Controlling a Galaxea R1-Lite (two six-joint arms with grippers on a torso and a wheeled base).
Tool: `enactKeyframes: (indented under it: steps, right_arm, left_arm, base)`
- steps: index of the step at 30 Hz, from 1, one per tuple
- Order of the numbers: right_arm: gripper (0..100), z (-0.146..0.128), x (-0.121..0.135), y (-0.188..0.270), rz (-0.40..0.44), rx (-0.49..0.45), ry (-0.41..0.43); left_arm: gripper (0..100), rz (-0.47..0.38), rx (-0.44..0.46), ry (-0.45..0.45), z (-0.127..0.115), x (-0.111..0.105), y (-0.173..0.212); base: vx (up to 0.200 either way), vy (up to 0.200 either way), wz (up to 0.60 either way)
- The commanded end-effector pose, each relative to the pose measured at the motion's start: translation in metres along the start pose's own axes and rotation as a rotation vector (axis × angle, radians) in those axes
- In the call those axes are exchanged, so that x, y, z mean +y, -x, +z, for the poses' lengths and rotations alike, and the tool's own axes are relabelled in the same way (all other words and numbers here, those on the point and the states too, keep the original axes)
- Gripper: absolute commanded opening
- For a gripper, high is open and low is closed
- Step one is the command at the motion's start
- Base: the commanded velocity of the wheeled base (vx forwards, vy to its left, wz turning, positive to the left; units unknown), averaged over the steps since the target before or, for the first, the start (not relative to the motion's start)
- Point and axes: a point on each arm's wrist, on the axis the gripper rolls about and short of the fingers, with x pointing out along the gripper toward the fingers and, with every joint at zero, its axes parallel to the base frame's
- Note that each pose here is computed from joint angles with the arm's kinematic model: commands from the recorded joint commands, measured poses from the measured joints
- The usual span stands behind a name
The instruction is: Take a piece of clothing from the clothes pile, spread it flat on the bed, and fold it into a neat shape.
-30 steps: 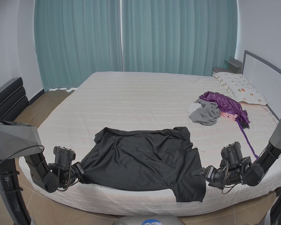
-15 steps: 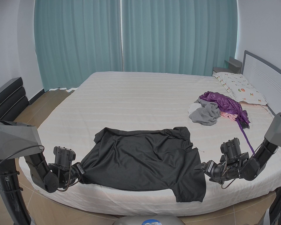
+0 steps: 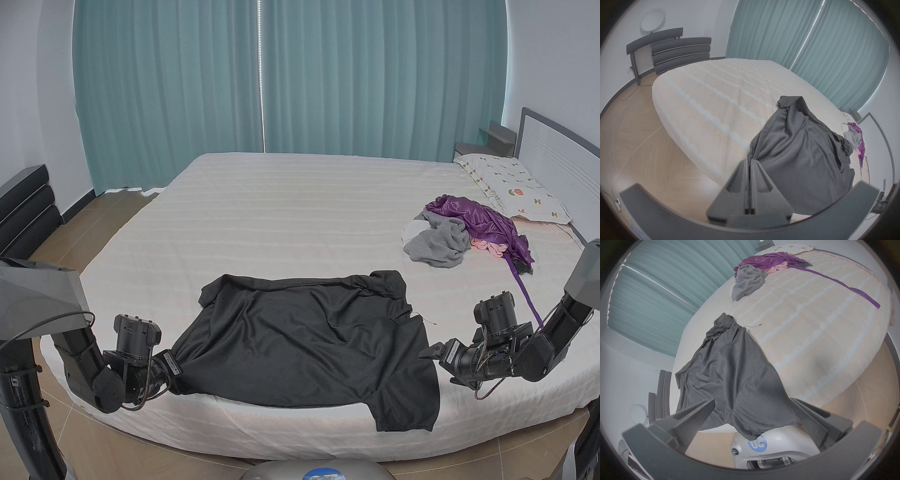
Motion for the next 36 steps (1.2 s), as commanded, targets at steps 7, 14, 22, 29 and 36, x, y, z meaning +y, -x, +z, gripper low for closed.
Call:
enactKeyframes:
  steps: [7, 14, 22, 29, 36]
  right_arm:
    - [100, 0.001, 0.002, 0.002, 0.009, -0.007, 0.001]
    - [100, 0.001, 0.002, 0.003, 0.010, -0.006, 0.000]
    - [100, 0.001, 0.002, 0.005, 0.016, -0.011, 0.000]
    - [100, 0.000, 0.001, 0.007, 0.016, -0.009, -0.001]
    - [100, 0.000, 0.001, 0.006, 0.015, -0.008, 0.000]
  left_arm:
    - [100, -0.001, -0.001, 0.003, 0.000, 0.000, 0.000]
    - [100, -0.015, -0.017, 0.014, 0.004, -0.001, 0.001]
    - [100, -0.043, -0.045, 0.033, 0.012, -0.005, 0.005]
    - [100, -0.072, -0.079, 0.062, 0.021, -0.010, 0.012]
    - [100, -0.076, -0.082, 0.062, 0.021, -0.011, 0.012]
  base:
    - [0.000, 0.000, 0.00]
    - [0.000, 0.000, 0.00]
    - [0.000, 0.000, 0.00]
    - [0.000, 0.000, 0.00]
    - [0.000, 0.000, 0.00]
